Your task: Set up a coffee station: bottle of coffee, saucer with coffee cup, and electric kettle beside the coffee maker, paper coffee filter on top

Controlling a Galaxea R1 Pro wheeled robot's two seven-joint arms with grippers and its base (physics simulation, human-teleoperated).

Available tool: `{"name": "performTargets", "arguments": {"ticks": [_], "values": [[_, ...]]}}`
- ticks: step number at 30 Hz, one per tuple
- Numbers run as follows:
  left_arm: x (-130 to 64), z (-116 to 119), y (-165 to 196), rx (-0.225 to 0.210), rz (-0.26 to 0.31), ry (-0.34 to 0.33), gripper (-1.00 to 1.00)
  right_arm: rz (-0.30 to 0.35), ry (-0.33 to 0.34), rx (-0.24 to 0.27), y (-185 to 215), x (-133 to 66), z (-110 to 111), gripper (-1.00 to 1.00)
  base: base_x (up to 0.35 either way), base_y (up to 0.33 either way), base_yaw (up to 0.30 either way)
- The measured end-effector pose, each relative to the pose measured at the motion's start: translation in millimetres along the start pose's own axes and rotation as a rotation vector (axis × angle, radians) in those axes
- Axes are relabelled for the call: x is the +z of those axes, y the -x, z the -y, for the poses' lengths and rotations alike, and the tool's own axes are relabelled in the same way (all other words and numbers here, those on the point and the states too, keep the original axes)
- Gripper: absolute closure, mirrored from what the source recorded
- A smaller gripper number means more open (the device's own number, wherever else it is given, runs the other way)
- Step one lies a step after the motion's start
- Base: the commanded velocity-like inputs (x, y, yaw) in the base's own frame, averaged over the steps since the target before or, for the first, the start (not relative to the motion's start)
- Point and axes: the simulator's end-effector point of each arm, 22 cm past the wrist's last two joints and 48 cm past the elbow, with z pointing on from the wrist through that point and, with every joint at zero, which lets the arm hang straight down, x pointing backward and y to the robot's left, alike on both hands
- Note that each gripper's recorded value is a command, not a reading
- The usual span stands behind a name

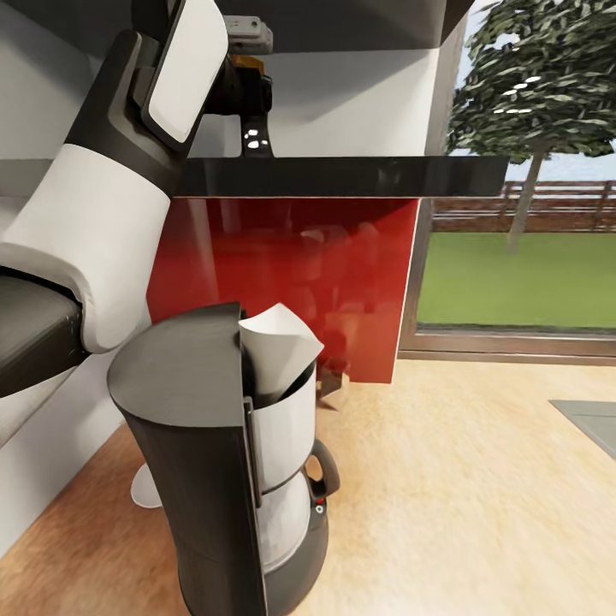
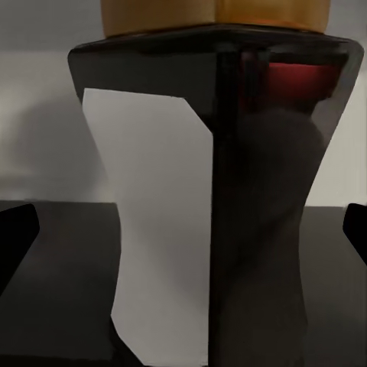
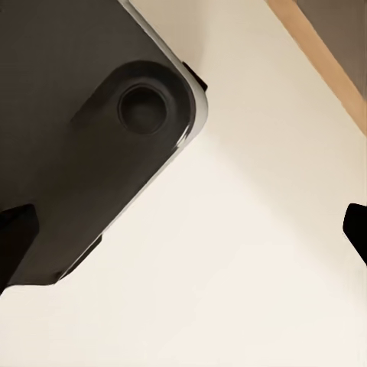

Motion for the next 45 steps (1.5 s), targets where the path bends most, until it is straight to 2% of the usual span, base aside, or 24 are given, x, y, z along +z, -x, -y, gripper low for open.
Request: {"name": "performTargets", "arguments": {"ticks": [45], "values": [[0.4,0.0,-0.2,0.000,0.000,0.000,-1.00,0.000,0.001,-0.005,-0.1,0.0,-0.3,-1.00,0.027,-0.013,0.000]]}}
